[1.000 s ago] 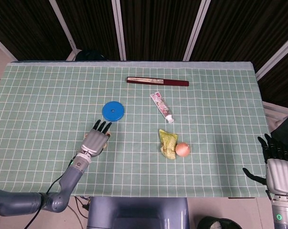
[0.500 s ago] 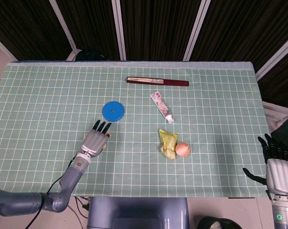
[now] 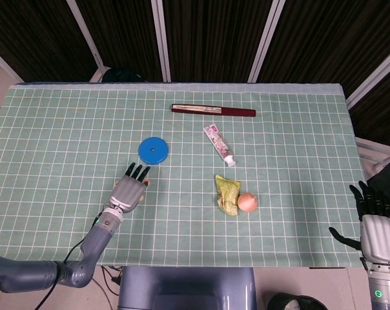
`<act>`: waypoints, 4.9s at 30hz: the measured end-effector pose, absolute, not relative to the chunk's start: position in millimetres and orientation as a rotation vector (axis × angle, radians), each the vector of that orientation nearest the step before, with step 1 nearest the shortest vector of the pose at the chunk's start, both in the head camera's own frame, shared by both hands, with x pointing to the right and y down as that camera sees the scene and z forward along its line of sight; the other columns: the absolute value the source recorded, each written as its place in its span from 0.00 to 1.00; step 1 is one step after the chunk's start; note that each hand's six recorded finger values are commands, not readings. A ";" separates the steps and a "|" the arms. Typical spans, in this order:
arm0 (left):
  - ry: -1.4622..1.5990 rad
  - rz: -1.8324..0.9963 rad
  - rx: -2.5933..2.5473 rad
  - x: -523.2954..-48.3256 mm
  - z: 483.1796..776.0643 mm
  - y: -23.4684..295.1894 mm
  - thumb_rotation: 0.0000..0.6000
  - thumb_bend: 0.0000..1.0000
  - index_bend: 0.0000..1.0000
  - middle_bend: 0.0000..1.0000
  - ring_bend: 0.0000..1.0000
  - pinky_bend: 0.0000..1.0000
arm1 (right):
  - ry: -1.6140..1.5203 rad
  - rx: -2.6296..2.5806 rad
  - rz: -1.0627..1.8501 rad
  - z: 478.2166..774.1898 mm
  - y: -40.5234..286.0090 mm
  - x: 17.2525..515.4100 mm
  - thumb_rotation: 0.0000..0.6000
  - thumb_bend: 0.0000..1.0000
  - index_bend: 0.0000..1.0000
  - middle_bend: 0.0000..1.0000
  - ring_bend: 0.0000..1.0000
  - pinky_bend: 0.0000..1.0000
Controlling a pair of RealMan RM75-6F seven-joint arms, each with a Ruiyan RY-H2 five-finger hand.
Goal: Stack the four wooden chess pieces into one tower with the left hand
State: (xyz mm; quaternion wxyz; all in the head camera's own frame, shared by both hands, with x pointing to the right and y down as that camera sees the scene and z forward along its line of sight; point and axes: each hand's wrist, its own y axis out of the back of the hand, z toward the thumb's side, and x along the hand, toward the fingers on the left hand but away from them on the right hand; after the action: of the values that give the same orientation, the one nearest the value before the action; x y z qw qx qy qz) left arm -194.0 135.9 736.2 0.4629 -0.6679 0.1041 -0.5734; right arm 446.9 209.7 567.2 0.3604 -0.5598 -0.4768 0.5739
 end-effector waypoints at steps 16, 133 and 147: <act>0.240 -1.405 -1.634 -191.2 736.7 138.0 1.00 0.31 0.46 0.00 0.00 0.00 | -1.231 -1.443 1.480 567.2 209.6 447.2 1.00 0.23 0.08 0.01 0.00 0.00; 0.236 -1.428 -1.649 -176.3 762.3 80.4 1.00 0.30 0.49 0.02 0.00 0.00 | -1.290 -1.459 1.506 571.0 205.4 452.2 1.00 0.23 0.08 0.01 0.00 0.00; 0.218 -1.446 -1.619 -179.6 765.6 80.5 1.00 0.30 0.51 0.02 0.00 0.00 | -1.295 -1.458 1.512 571.1 205.3 452.7 1.00 0.23 0.08 0.01 0.00 0.00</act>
State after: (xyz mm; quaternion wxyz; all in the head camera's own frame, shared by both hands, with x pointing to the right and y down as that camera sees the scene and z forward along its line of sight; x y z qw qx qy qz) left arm -179.6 80.5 765.6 0.4620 -0.6581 0.0886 -0.5879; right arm 452.7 205.3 571.1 0.3307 -0.5575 -0.4952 0.5785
